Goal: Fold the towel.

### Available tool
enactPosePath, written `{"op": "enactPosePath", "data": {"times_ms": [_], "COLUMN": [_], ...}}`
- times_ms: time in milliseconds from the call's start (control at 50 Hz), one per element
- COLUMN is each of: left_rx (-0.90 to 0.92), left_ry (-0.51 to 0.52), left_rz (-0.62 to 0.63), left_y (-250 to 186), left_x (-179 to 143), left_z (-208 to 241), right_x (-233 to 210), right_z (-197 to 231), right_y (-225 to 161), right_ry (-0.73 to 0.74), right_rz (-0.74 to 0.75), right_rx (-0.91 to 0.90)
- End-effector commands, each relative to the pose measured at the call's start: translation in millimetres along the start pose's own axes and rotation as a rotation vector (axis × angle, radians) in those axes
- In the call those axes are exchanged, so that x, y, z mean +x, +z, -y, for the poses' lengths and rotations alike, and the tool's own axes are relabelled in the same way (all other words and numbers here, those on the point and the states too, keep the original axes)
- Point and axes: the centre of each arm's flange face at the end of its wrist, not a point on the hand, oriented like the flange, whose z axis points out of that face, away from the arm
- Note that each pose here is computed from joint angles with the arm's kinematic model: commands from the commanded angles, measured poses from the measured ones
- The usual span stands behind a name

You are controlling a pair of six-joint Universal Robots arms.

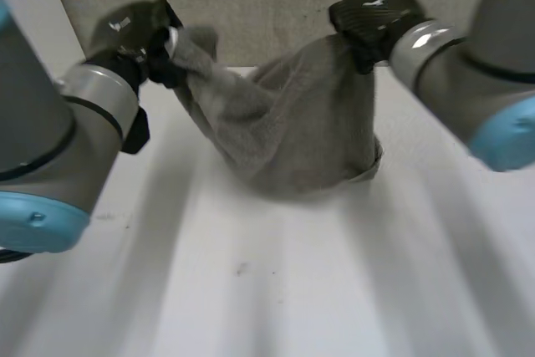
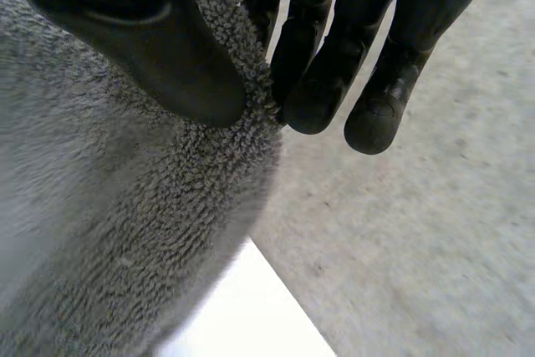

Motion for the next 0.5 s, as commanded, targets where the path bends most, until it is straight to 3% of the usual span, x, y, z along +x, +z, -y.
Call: {"op": "enactPosePath", "data": {"times_ms": [20,40,60,100,160,360,500], "left_rx": [-0.043,-0.068,-0.068,-0.127,-0.196,-0.371,-0.475], "left_ry": [0.01,0.015,0.015,0.026,0.041,0.096,0.16], "left_rz": [-0.015,-0.011,-0.011,-0.002,0.009,0.051,0.073], "left_y": [-22.7,-26.8,-26.9,-33.7,-42.0,-67.9,-91.8], "left_x": [-0.3,-2.4,-2.4,-6.5,-11.4,-30.2,-43.7], "left_z": [-8.9,-17.0,-17.1,-34.0,-53.8,-100.4,-124.9], "right_x": [-39.0,-55.2,-55.4,-78.7,-83.4,-45.4,-32.5], "right_z": [-40.2,-55.0,-55.2,-70.0,-72.3,-49.8,-67.7], "right_y": [-84.6,-104.8,-105.0,-131.5,-132.4,-78.5,-59.8], "right_ry": [-0.052,-0.081,-0.081,-0.126,-0.13,0.028,0.076], "right_rz": [0.289,0.414,0.415,0.595,0.608,0.29,0.23], "right_rx": [-0.311,-0.41,-0.411,-0.502,-0.487,-0.235,-0.251]}}
